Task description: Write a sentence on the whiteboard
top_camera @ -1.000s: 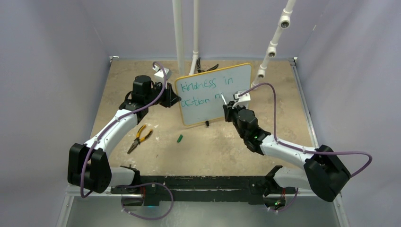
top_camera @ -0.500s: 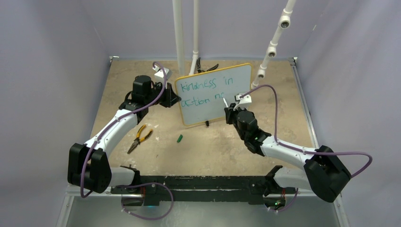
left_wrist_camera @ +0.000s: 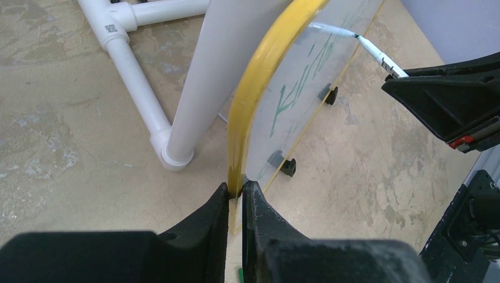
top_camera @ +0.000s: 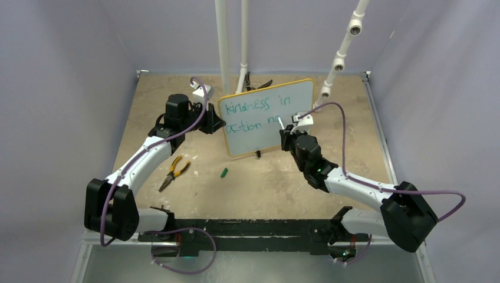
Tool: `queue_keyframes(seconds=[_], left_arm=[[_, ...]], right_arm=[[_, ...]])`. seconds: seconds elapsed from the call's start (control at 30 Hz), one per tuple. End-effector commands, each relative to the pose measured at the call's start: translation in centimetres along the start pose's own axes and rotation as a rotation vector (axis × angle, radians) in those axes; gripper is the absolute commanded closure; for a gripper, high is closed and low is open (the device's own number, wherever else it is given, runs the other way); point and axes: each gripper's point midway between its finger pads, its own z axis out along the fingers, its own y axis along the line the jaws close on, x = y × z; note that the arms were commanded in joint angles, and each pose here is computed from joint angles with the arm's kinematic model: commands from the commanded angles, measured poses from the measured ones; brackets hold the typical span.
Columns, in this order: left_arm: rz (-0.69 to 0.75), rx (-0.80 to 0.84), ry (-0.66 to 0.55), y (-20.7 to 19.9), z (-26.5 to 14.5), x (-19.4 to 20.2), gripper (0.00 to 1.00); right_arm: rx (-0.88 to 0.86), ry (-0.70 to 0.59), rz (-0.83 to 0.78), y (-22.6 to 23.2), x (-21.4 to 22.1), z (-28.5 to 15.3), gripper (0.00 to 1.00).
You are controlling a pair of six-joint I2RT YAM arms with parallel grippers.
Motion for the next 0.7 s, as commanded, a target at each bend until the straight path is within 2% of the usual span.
queue_keyframes(seconds=[0.0, 0.33, 0.67], left_arm=[[0.004, -0.071, -0.032, 1.4, 0.0, -0.7, 1.00], [0.008, -0.075, -0.034, 1.4, -0.1, -0.8, 1.00], [0.010, -0.079, -0.034, 1.5, -0.2, -0.8, 1.00]], right_arm=[[0.000, -0.091, 0.006, 0.7, -3.5, 0.7, 1.00], [0.018, -0.135, 0.026, -0.1, -4.5, -0.4, 1.00], [0.047, -0.063, -0.001, -0.3, -2.4, 0.6, 1.00]])
